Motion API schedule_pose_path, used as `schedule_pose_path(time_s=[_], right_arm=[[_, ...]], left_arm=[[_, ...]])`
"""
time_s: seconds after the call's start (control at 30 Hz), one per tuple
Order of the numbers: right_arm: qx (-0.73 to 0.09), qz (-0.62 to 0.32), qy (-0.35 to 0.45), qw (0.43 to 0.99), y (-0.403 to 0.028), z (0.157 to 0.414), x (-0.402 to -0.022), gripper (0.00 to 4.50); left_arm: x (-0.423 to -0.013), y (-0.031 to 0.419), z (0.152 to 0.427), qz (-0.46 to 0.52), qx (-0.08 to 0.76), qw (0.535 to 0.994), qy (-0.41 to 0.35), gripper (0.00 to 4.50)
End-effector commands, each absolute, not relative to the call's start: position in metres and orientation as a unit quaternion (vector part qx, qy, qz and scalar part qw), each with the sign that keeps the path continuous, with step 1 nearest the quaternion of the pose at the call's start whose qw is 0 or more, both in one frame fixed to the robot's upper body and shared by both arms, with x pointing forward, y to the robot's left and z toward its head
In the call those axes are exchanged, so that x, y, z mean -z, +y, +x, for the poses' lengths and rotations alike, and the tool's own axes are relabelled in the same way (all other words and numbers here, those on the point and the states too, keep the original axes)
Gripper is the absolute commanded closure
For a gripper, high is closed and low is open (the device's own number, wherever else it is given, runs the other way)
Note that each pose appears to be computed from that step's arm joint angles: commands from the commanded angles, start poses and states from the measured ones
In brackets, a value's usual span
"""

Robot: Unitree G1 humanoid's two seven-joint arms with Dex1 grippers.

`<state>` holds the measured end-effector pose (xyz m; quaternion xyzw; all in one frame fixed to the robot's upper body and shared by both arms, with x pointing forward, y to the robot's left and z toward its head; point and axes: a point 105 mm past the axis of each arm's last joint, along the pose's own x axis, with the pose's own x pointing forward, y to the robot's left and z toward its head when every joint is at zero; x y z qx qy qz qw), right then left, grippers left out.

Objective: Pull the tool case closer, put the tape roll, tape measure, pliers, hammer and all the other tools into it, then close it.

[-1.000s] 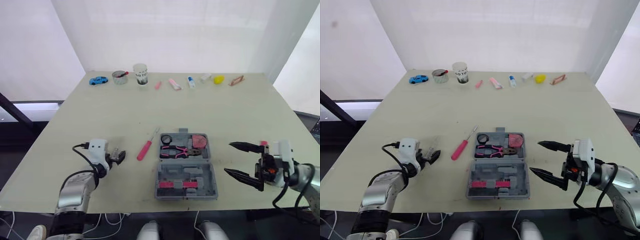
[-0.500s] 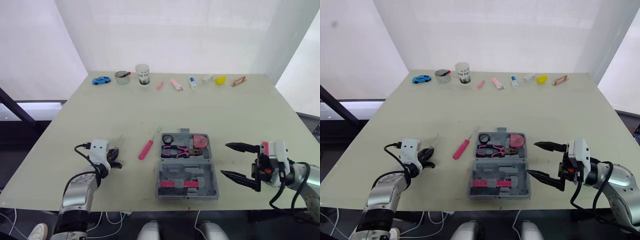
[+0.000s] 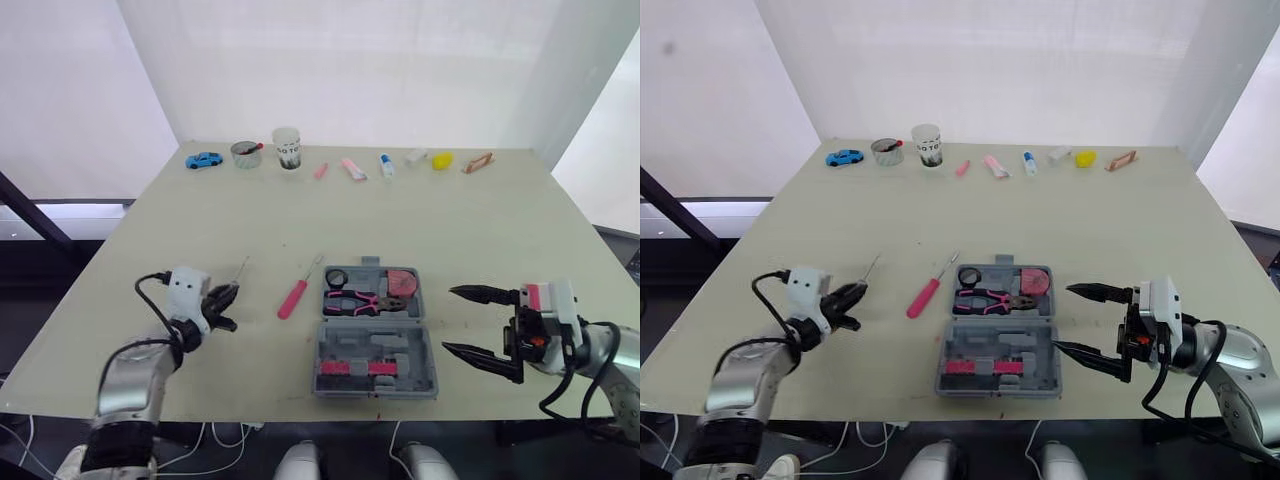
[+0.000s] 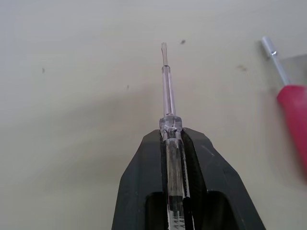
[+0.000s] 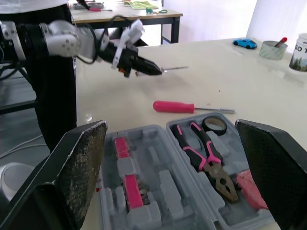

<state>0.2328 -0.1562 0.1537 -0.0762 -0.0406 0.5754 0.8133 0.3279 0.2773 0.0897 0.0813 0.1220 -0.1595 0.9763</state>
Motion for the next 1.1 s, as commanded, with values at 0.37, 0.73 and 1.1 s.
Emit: schedule_pose_path(time_s=[0.37, 0.73, 1.1], right_arm=[[-0.554, -0.086, -0.066, 0.825, -0.170, 0.230, -0.167, 0.00], [-0.532, -0.077, -0.066, 0.841, -0.176, 0.225, -0.163, 0.00], [-0.528, -0.081, -0.058, 0.844, -0.179, 0.220, -0.160, 0.00]], left_arm=[[-0.132, 0.187, 0.319, 0.173, 0.471, 0.858, 0.109, 4.45], [-0.117, 0.117, 0.336, 0.222, 0.595, 0.759, 0.146, 4.45], [-0.097, 0.081, 0.329, 0.257, 0.662, 0.676, 0.198, 4.45]])
